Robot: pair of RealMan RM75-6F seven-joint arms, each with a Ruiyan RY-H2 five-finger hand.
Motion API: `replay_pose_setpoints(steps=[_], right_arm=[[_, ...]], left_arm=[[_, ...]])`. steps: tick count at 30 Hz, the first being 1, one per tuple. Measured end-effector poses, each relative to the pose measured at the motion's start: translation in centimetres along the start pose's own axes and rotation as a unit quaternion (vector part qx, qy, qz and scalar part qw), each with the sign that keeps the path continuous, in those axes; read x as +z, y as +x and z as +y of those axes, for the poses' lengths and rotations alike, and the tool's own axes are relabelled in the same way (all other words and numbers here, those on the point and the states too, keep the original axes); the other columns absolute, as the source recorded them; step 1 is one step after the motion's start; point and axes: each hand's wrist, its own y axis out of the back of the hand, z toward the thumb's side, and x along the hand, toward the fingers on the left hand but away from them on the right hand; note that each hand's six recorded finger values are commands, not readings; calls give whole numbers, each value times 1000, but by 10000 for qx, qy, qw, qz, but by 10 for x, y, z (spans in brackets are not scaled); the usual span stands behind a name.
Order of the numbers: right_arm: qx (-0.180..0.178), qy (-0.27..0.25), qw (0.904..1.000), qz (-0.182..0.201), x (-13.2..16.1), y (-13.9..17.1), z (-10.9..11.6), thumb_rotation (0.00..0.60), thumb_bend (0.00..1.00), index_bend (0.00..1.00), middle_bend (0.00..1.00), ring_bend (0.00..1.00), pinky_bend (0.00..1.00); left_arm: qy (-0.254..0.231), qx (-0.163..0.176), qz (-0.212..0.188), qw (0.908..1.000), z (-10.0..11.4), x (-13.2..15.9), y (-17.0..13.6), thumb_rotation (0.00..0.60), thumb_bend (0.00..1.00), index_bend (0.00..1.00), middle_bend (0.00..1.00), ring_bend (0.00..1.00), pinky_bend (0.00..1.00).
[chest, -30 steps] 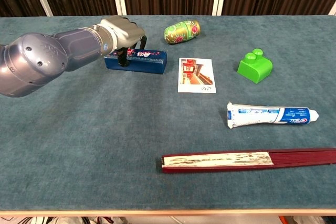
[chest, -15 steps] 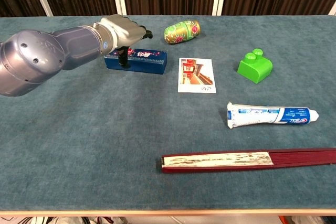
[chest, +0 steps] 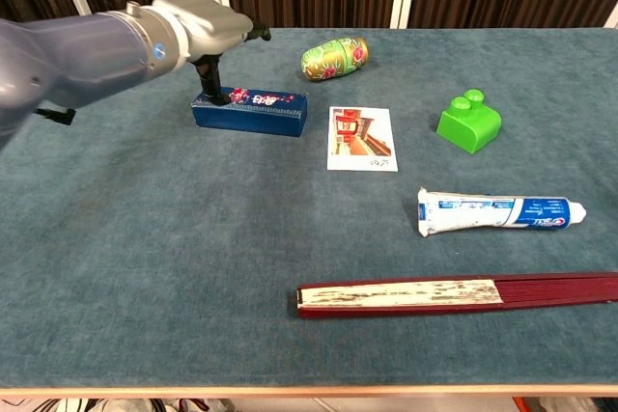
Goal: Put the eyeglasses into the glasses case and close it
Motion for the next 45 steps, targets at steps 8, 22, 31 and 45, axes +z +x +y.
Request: replay_pose_setpoints(steps=[8, 22, 31, 45], right_arm=[[-172, 21, 9998, 122, 3, 1, 3, 600, 95, 57, 0, 32, 178], [-423, 0, 9986, 318, 8, 3, 8, 600, 95, 59, 0, 32, 178], [-429, -32, 9984, 366, 8, 4, 8, 600, 94, 59, 0, 32, 178], [-432, 57, 9982, 403, 9, 5, 7, 600, 94, 59, 0, 32, 178]], left_arm=[[-797, -33, 135, 9967, 11, -27, -63, 600, 265, 21, 13, 0, 0], [-995, 315, 428, 9936, 12, -90, -175, 600, 260, 21, 13, 0, 0], [-1216, 817, 530, 9878, -4, -111, -217, 600, 260, 21, 10, 0, 0], [-1744, 1053, 974, 9742, -41, -165, -264, 600, 260, 23, 6, 0, 0]])
